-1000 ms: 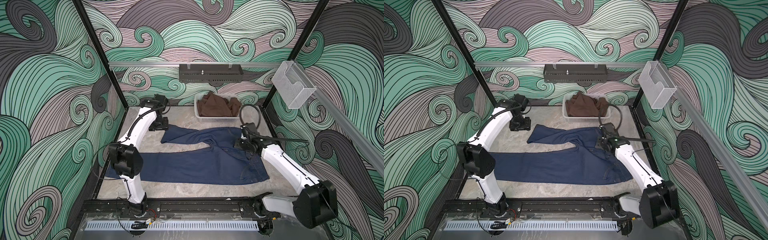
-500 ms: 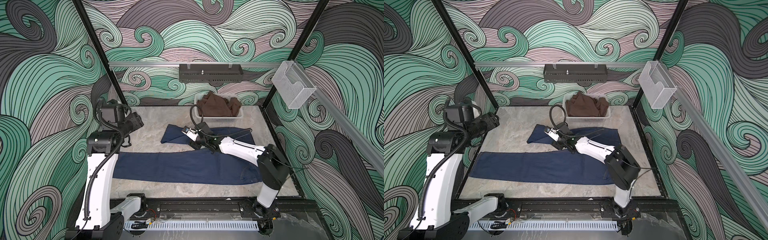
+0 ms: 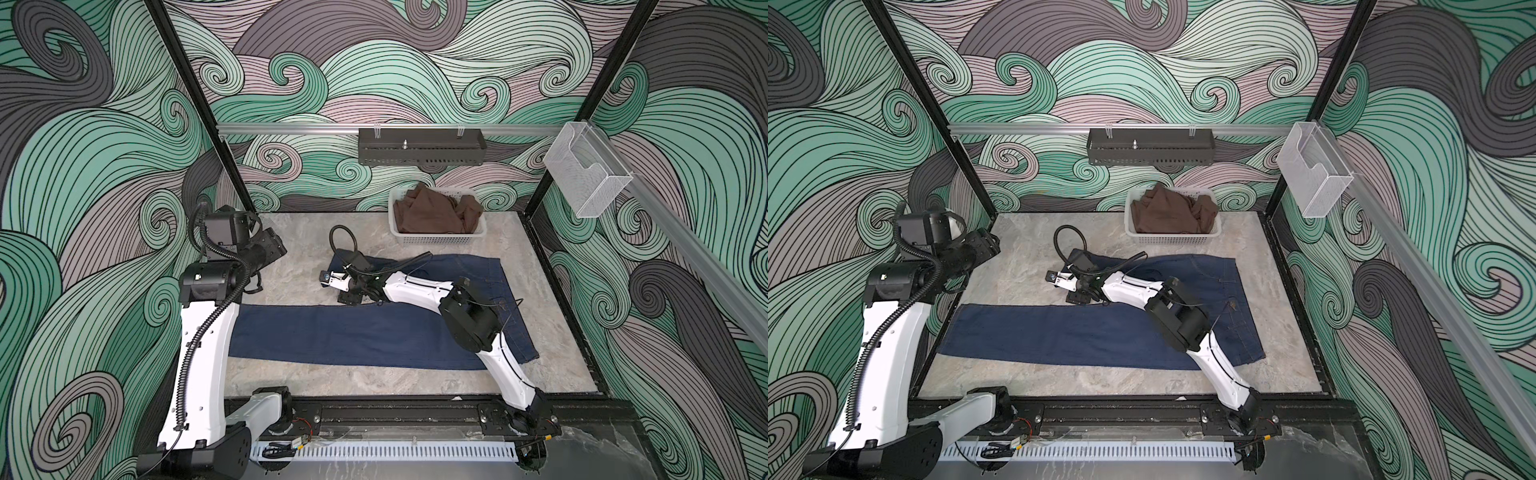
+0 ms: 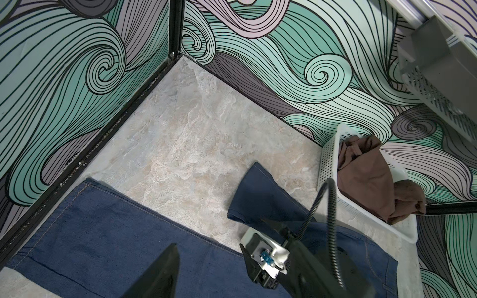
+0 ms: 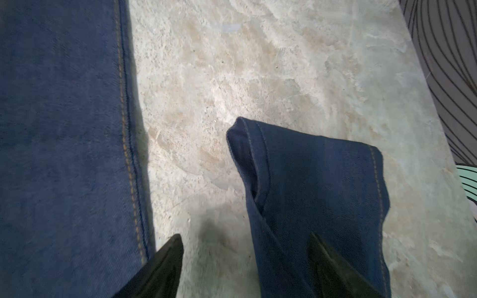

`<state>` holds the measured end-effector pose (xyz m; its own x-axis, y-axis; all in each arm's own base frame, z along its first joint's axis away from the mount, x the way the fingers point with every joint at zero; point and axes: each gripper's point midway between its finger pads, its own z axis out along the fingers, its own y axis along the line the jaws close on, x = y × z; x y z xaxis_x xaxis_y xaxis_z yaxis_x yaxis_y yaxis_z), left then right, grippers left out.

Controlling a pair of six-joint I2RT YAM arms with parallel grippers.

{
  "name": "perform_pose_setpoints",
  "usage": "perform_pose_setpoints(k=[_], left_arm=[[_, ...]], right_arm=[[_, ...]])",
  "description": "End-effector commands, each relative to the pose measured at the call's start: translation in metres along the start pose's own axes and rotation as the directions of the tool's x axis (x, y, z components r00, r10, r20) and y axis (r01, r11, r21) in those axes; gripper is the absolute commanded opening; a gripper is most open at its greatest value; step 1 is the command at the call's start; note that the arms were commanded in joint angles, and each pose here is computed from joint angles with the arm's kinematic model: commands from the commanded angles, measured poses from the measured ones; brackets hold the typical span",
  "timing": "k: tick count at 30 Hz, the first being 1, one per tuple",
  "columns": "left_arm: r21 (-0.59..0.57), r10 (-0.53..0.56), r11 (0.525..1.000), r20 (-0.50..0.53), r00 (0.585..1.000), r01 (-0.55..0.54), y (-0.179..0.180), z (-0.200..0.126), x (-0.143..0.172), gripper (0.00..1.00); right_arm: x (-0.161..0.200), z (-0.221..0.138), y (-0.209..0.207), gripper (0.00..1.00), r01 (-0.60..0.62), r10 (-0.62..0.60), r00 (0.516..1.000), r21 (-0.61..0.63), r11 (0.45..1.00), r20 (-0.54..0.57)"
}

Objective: Fold and stack the trousers
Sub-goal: Flatten out the trousers at the center of the table.

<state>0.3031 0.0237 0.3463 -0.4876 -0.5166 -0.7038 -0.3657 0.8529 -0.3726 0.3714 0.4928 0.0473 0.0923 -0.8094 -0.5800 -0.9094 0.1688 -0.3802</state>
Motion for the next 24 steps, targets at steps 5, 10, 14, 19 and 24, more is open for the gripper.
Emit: perform_pose_setpoints(k=[5,10,14,19,24], left_arm=[[0.009,0.012,1.000,0.031,0.999,-0.013,-0.001,-0.008,-0.008,0.70],[0.008,0.015,1.000,0.035,0.999,-0.016,-0.002,-0.010,-0.009,0.70],[0.005,0.019,1.000,0.040,0.999,-0.019,0.000,-0.012,-0.009,0.71],[0.007,0.021,1.000,0.032,0.999,-0.021,0.000,-0.010,-0.007,0.70],[0.018,0.019,1.000,0.007,1.000,-0.019,-0.001,-0.004,-0.001,0.70]], right_arm=[[-0.012,0.025,-0.022,0.70,0.013,-0.012,1.000,0.072,0.997,-0.012],[-0.016,0.038,-0.039,0.45,-0.002,0.007,0.999,0.112,0.994,-0.046],[-0.026,0.020,-0.055,0.00,-0.042,0.050,0.997,0.146,0.988,-0.056],[-0.076,-0.073,-0.066,0.00,-0.167,0.156,0.983,0.106,0.980,0.099],[-0.104,-0.188,-0.057,0.00,-0.255,0.250,0.946,-0.005,0.967,0.207]])
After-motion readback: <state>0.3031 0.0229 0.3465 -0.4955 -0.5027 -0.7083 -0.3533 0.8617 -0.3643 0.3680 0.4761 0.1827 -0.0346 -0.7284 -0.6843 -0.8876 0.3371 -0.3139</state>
